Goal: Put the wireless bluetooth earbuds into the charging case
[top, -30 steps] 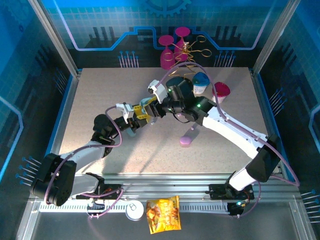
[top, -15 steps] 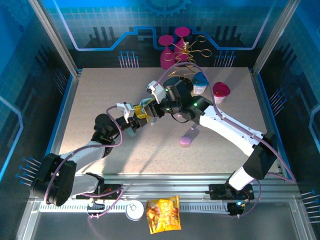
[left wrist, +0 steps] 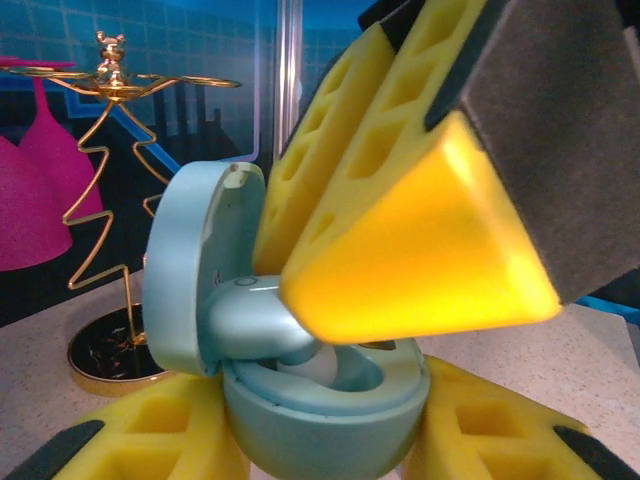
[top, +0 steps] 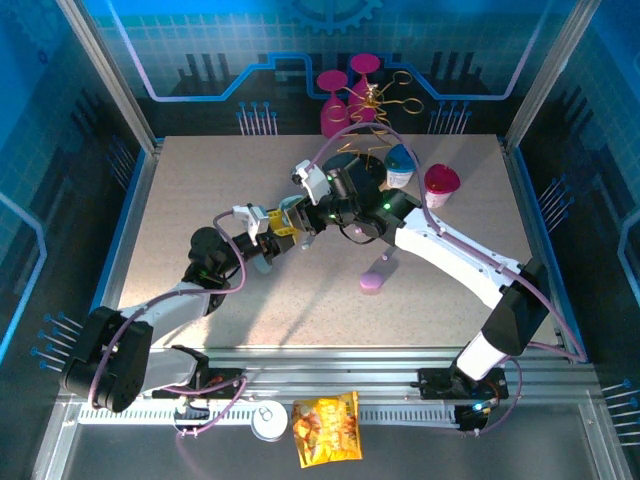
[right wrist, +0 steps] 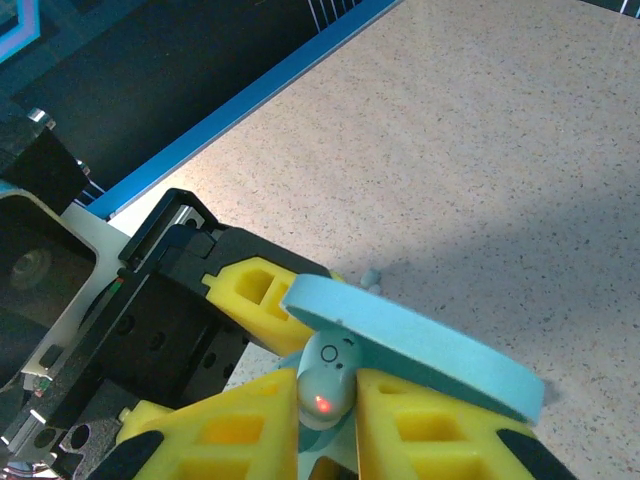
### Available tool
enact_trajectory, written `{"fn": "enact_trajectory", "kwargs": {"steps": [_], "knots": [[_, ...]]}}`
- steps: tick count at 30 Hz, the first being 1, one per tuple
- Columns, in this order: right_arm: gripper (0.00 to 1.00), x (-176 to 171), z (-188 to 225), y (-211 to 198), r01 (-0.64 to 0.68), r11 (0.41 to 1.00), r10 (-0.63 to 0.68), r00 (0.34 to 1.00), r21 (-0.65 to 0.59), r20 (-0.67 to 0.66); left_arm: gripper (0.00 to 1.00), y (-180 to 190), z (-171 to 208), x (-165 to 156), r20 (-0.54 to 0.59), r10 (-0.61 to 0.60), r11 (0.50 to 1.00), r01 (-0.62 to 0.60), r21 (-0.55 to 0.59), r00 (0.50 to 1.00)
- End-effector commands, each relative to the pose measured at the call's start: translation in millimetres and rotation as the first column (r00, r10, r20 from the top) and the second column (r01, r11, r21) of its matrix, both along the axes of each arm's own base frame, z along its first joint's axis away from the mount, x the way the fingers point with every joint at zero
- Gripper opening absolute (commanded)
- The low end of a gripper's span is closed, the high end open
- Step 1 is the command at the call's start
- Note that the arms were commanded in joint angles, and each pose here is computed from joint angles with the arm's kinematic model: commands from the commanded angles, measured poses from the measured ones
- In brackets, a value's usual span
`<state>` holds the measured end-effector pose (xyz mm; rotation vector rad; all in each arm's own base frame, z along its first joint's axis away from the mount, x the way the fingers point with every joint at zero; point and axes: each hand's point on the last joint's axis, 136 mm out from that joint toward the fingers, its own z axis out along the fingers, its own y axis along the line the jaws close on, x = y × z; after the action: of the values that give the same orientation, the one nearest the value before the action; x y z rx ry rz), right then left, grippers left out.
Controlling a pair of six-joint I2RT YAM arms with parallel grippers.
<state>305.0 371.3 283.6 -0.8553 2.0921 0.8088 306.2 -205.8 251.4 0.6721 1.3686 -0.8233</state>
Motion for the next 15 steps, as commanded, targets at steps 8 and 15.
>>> {"fn": "enact_trajectory", "kwargs": {"steps": [8,15], "knots": [[0.19,-6.4,1.0,-6.8,0.02,1.0,-0.02,1.0,-0.003,-0.02,0.16,10.5,14.6,8.6,0.064,0.091,0.996,-0.09,-0.01,0.994],[0.24,-7.8,-3.6,-5.5,0.011,1.0,-0.012,0.999,-0.005,-0.034,0.17,10.1,15.7,8.5,0.064,0.088,0.996,-0.087,-0.012,0.994]]}}
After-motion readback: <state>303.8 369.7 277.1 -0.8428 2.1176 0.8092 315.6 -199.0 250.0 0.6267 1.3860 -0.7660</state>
